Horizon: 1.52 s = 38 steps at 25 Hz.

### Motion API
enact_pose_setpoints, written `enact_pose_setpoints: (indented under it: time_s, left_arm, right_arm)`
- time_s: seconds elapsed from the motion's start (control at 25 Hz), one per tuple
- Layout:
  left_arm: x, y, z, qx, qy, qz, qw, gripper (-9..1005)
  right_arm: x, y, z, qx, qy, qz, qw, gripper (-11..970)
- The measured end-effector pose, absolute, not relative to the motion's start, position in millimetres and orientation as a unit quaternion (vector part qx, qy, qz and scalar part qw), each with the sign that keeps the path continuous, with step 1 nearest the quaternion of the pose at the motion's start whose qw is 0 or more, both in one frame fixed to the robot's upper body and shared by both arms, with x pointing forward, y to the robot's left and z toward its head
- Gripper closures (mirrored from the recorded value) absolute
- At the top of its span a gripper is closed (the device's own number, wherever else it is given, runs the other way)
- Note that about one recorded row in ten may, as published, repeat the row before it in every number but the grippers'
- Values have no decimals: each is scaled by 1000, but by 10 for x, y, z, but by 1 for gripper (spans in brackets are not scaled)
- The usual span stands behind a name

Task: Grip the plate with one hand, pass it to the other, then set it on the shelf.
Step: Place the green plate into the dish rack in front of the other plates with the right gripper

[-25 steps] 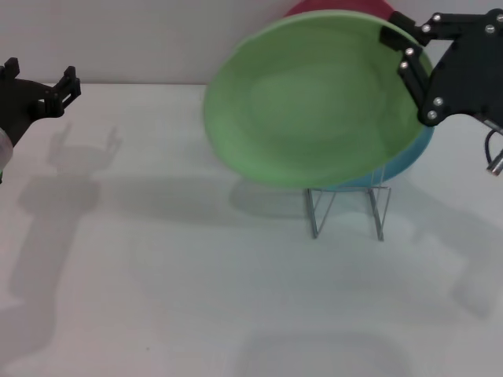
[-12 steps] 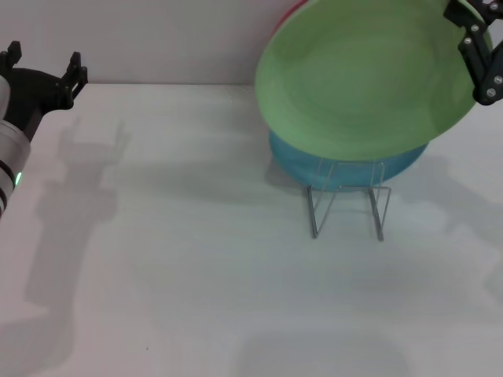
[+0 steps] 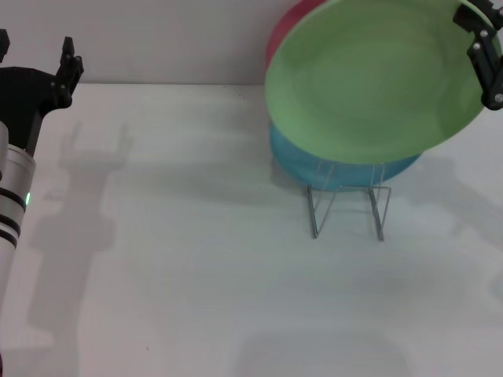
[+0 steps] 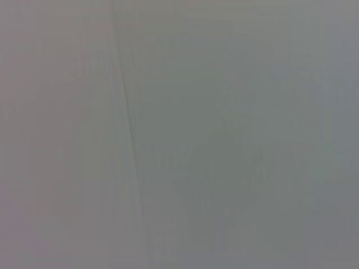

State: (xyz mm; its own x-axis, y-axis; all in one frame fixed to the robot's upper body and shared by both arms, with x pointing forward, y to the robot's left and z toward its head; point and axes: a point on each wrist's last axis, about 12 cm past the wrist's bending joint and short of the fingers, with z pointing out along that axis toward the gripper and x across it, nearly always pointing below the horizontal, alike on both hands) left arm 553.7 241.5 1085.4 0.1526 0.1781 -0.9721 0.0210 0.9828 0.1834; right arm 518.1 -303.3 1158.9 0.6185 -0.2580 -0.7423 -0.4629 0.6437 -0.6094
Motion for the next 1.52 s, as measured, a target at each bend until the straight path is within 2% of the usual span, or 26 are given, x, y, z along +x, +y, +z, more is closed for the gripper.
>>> enact_pose_setpoints:
  time_s: [0.48, 1.52]
  left_arm:
    - [5497, 2402, 10744, 86, 654, 36, 751, 169]
    - [5541, 2304, 10675, 118, 658, 31, 743, 169]
  right_arm:
    - [5084, -3222, 11534, -422, 438, 52, 792, 915]
    - [5278, -3121, 11364, -438, 445, 50, 780, 914]
